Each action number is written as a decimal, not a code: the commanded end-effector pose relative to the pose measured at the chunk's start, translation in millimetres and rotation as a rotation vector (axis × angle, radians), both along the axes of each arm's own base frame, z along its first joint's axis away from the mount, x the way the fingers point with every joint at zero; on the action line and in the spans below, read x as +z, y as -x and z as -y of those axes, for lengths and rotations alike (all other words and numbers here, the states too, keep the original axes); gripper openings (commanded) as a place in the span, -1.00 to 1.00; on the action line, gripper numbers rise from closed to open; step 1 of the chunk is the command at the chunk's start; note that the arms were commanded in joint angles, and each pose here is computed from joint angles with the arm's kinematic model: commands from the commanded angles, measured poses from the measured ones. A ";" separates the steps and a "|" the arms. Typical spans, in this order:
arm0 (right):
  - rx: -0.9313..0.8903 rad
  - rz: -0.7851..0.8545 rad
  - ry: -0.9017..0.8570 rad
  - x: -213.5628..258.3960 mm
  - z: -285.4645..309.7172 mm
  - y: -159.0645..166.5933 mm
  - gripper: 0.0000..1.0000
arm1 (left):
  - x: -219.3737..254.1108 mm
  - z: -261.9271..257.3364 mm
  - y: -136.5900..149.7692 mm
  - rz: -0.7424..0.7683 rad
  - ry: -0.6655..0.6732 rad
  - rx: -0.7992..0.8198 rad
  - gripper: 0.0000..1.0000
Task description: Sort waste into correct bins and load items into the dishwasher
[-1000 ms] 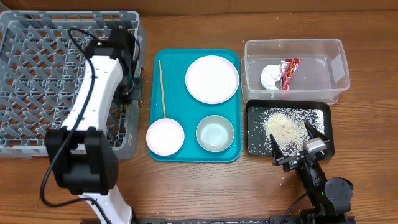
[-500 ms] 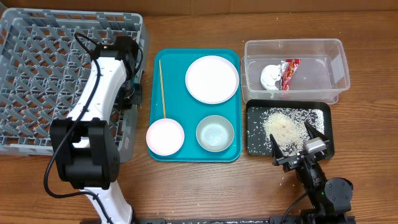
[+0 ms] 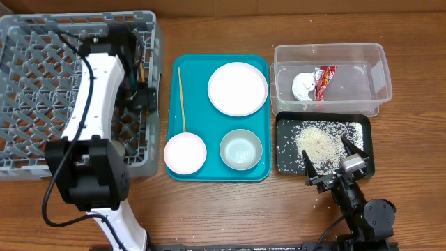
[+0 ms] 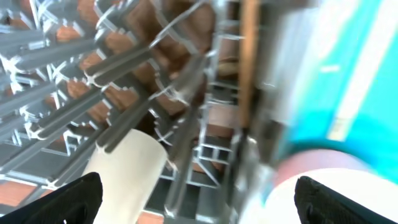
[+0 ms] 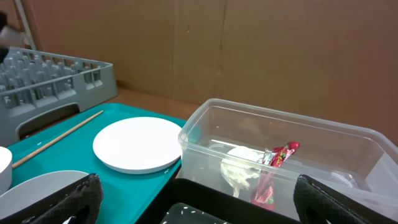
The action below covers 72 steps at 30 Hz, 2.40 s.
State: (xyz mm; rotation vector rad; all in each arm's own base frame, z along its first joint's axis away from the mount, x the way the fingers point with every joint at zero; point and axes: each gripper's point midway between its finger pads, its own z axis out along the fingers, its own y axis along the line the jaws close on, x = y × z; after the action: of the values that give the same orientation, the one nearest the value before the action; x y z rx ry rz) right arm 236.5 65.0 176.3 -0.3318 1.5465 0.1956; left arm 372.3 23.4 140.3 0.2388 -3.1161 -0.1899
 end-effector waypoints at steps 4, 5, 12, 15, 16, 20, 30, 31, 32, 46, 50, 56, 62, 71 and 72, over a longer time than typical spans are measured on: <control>0.000 0.004 -0.004 -1.3 -0.1 0.0 0.99 | 47.6 59.6 -23.5 0.130 0.279 -0.076 0.99; 0.000 0.005 -0.004 -1.1 -0.1 0.0 0.99 | 51.0 70.9 -23.6 0.135 0.341 -0.096 1.00; -0.001 0.004 -0.004 -1.3 0.0 -0.1 0.99 | 29.6 100.7 -28.4 0.129 0.377 -0.085 0.10; 0.000 0.004 -0.004 -1.3 -0.1 0.0 0.99 | 0.1 96.5 -36.7 0.153 0.217 -0.053 0.00; 0.000 0.005 -0.005 -1.1 -0.1 0.0 0.99 | -9.6 97.1 -37.8 0.159 0.176 -0.051 -0.07; 0.000 0.005 -0.004 -1.1 -0.1 0.0 1.00 | -49.4 114.2 -39.3 0.184 0.108 -0.094 -0.08; 0.000 0.004 -0.004 -1.3 -0.1 0.0 1.00 | -95.7 103.6 -34.7 0.190 -0.001 0.027 -0.12; 0.000 0.004 -0.004 -1.3 -0.1 0.0 0.99 | -98.3 105.9 -36.5 0.193 0.014 0.028 -0.13; -0.001 0.004 -0.004 -1.3 0.0 -0.1 0.99 | -101.3 107.1 -38.1 0.194 0.020 0.028 -0.18; 0.000 0.004 -0.004 -1.3 -0.1 0.0 0.99 | -160.7 103.5 -20.3 0.036 0.014 0.016 -0.53; 0.000 0.004 -0.004 -1.3 -0.1 0.0 0.99 | -152.4 119.4 -22.3 0.016 0.115 -0.032 -0.92; -0.001 0.004 -0.004 -1.3 0.0 -0.1 1.00 | -98.2 139.5 -39.8 0.039 0.212 -0.121 -0.92; 0.000 0.004 -0.004 -1.3 -0.1 0.0 0.99 | -20.3 123.8 -52.0 0.120 0.117 -0.188 -0.92; -0.001 0.005 -0.005 -1.1 0.0 0.0 0.99 | 16.1 53.2 -33.2 0.089 -0.119 -0.098 -0.91; 0.000 0.005 -0.004 -1.1 -0.1 0.0 0.99 | 15.7 42.4 -33.0 0.083 -0.120 -0.072 -0.92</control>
State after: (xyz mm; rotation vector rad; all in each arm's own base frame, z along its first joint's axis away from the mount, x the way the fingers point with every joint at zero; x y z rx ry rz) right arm 236.5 65.0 176.3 -0.3315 1.5466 0.1959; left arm 399.8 -58.6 144.3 0.0347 -3.1862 -0.2382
